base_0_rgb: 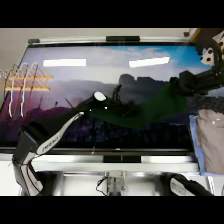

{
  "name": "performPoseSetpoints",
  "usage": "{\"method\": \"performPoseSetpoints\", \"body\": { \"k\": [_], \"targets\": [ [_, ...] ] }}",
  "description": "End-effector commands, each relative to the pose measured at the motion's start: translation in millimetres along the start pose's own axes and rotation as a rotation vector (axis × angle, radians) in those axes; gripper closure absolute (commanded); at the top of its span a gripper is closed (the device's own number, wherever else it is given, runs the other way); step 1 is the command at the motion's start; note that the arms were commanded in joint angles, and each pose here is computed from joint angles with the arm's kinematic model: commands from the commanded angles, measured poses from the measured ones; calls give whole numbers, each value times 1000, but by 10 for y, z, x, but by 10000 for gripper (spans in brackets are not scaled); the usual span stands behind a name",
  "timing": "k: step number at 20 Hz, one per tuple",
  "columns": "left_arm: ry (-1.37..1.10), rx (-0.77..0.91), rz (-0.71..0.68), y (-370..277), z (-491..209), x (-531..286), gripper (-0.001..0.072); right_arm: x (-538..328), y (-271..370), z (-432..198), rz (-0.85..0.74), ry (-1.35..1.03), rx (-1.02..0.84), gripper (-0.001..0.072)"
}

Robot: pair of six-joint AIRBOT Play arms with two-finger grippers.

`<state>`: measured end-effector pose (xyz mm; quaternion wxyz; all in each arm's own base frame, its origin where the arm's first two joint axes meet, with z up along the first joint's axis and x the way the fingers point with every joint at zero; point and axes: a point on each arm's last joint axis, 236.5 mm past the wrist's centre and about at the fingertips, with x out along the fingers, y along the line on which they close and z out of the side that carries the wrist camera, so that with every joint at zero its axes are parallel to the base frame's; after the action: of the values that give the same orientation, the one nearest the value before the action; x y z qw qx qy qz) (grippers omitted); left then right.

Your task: Fold the shirts.

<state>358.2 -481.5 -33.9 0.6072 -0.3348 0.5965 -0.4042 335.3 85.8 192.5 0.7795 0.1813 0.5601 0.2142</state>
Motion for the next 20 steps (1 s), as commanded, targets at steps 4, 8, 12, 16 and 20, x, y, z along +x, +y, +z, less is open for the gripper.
{"method": "performPoseSetpoints", "body": {
  "k": [4,8,12,16,20],
  "targets": [
    [-96,79,50,90,603,-1149,677,344,349,268,68,-52,-41,653],
    [-234,188,210,81,851,-2699,677,1168,725,375,124,7,-102,653],
    [-447,257,285,-259,768,-4051,676,2161,894,332,139,80,-108,653],
    [-596,367,346,-692,452,-4780,676,3020,847,199,133,134,-67,653],
    [-651,427,375,-961,240,-4955,675,3407,934,204,214,131,52,641]
  ]
}}
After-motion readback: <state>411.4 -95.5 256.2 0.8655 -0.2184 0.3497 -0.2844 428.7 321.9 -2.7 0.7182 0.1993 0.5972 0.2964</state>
